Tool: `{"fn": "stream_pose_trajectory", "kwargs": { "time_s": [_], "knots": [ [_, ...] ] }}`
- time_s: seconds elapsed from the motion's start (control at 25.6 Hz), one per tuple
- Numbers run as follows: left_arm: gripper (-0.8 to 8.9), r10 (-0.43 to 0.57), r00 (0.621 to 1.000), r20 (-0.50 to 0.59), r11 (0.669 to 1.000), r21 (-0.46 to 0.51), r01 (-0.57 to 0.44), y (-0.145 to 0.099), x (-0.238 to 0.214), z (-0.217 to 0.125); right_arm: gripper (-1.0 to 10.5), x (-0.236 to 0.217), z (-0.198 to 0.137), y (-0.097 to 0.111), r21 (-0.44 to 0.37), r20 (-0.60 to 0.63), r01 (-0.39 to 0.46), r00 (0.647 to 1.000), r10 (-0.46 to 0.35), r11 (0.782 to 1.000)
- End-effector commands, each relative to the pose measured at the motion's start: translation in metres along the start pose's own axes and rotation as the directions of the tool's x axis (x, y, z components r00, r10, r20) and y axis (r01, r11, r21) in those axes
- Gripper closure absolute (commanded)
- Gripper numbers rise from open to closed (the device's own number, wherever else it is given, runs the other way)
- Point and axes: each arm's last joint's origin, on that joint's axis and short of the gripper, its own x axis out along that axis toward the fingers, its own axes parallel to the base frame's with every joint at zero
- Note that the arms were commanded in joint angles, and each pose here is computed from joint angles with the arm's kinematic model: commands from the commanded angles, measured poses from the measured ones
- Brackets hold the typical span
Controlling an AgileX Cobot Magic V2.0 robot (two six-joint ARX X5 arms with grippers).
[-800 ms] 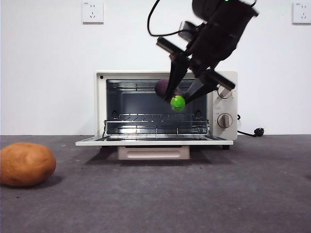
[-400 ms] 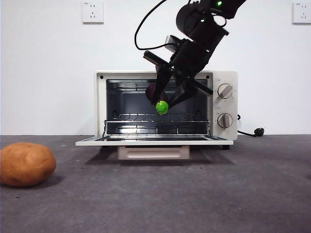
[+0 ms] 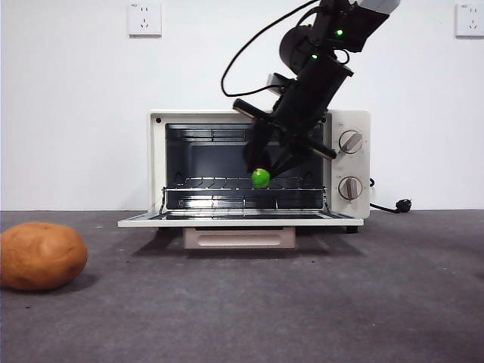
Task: Take the eggplant from the table,put the eggplant in the oven
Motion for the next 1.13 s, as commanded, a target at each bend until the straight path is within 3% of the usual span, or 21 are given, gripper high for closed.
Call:
{"fn": "stream_pose_trajectory", "kwargs": {
  "time_s": [0.04, 0.51, 0.82, 1.02, 1.13],
  "knots": [
    [8.19, 0.003, 1.0, 0.007, 1.0, 0.004, -0.003, 0.0007, -0.0019, -0.0003, 9.5, 0.0064, 0.0012, -0.0017, 0.01, 0.026, 0.021, 0.999, -0.021, 1.0],
    [8.19, 0.003, 1.0, 0.007, 1.0, 0.004, -0.003, 0.0007, -0.0019, -0.0003, 9.5, 0.0056, 0.0035, -0.0081, 0.018, 0.083, 0.173, 0.981, -0.174, 0.985],
    [8.19, 0.003, 1.0, 0.007, 1.0, 0.004, -0.003, 0.0007, -0.0018, -0.0004, 9.3, 0.0055, 0.0039, -0.0082, 0.019, 0.089, 0.179, 0.98, -0.18, 0.984],
    [8.19, 0.003, 1.0, 0.007, 1.0, 0.007, -0.003, 0.0007, -0.0019, -0.0003, 6.9, 0.0057, 0.0034, -0.0084, 0.019, 0.084, 0.181, 0.98, -0.182, 0.983],
    [8.19, 0.003, 1.0, 0.007, 1.0, 0.007, -0.003, 0.0007, -0.0018, -0.0004, 6.8, 0.0057, 0.0035, -0.0084, 0.019, 0.085, 0.18, 0.98, -0.181, 0.983]
  ]
}}
